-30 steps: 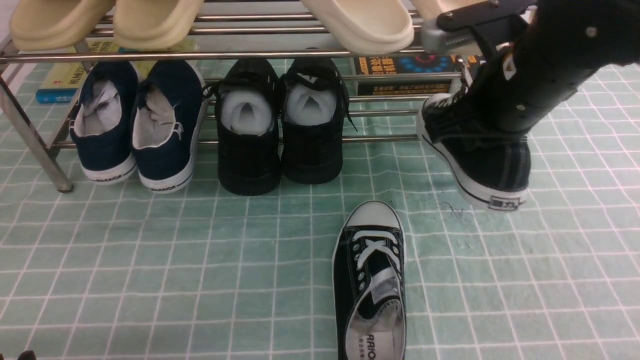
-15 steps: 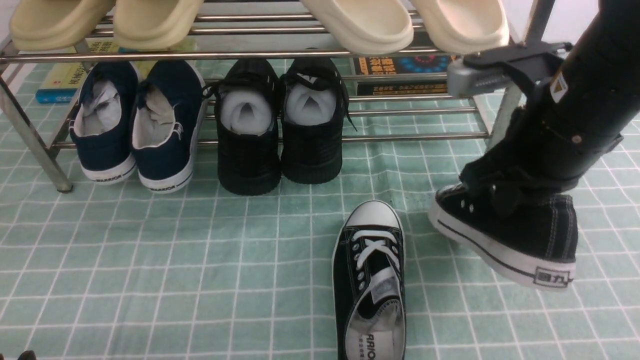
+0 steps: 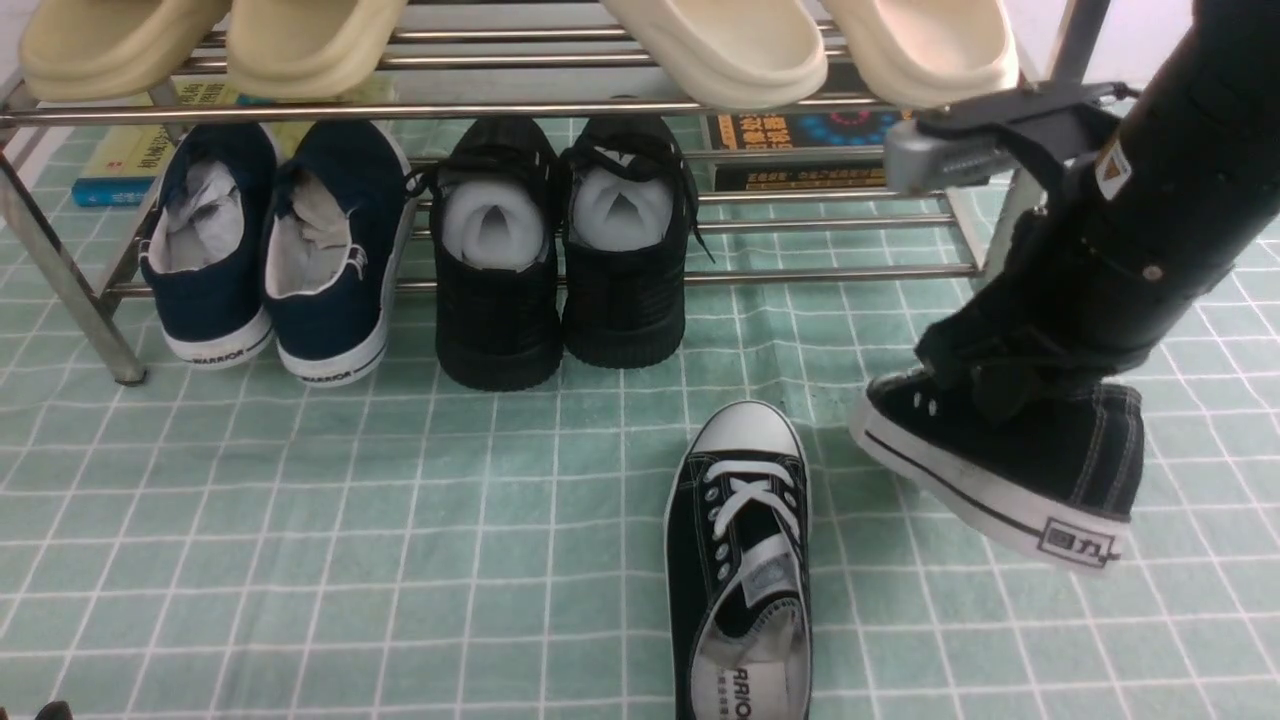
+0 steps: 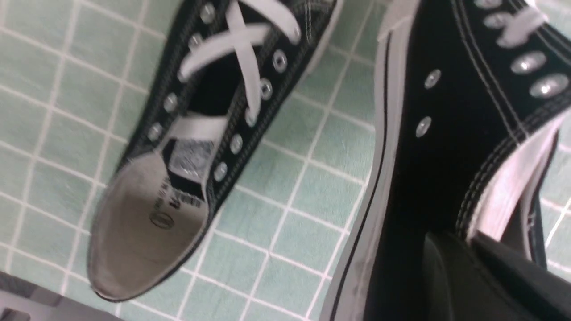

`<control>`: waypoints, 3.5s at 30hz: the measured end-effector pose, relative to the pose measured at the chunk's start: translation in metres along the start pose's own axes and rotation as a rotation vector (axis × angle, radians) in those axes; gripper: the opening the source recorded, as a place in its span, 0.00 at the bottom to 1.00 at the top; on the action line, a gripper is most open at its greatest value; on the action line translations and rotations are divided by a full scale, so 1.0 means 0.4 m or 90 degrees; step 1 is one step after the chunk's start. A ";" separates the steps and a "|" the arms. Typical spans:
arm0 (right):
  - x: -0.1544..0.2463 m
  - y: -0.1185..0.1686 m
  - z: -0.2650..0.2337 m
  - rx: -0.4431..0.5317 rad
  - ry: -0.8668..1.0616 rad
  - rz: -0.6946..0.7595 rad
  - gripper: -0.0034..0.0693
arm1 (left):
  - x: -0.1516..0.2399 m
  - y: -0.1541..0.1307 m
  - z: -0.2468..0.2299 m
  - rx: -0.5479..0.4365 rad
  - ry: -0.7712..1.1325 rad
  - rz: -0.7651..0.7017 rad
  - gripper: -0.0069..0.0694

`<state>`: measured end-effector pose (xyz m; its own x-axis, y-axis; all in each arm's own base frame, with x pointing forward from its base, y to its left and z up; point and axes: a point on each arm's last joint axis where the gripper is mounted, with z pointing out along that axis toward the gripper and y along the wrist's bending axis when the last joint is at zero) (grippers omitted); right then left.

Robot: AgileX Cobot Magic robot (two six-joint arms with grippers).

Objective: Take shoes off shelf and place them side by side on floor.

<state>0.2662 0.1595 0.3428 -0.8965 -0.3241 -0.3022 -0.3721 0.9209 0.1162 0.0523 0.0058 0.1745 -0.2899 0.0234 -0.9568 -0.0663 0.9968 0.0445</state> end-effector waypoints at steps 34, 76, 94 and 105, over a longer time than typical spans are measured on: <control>0.091 0.148 0.149 -0.078 0.145 -0.071 0.07 | 0.000 0.000 0.000 0.000 0.000 0.000 0.41; 0.019 0.100 0.053 0.090 0.019 -0.102 0.08 | 0.000 0.000 0.000 0.000 0.000 0.000 0.41; 0.028 0.088 0.007 0.107 -0.016 -0.110 0.09 | 0.000 0.000 0.000 0.000 0.000 0.001 0.41; 0.014 0.077 0.078 0.159 0.018 -0.110 0.09 | 0.000 0.000 0.000 0.000 0.000 0.001 0.41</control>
<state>0.2573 0.1928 0.3154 -0.8325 -0.4839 -0.2699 -0.4529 0.8749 -0.1717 0.0523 0.0058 0.1745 -0.2900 0.0247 -0.9567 -0.0664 0.9967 0.0458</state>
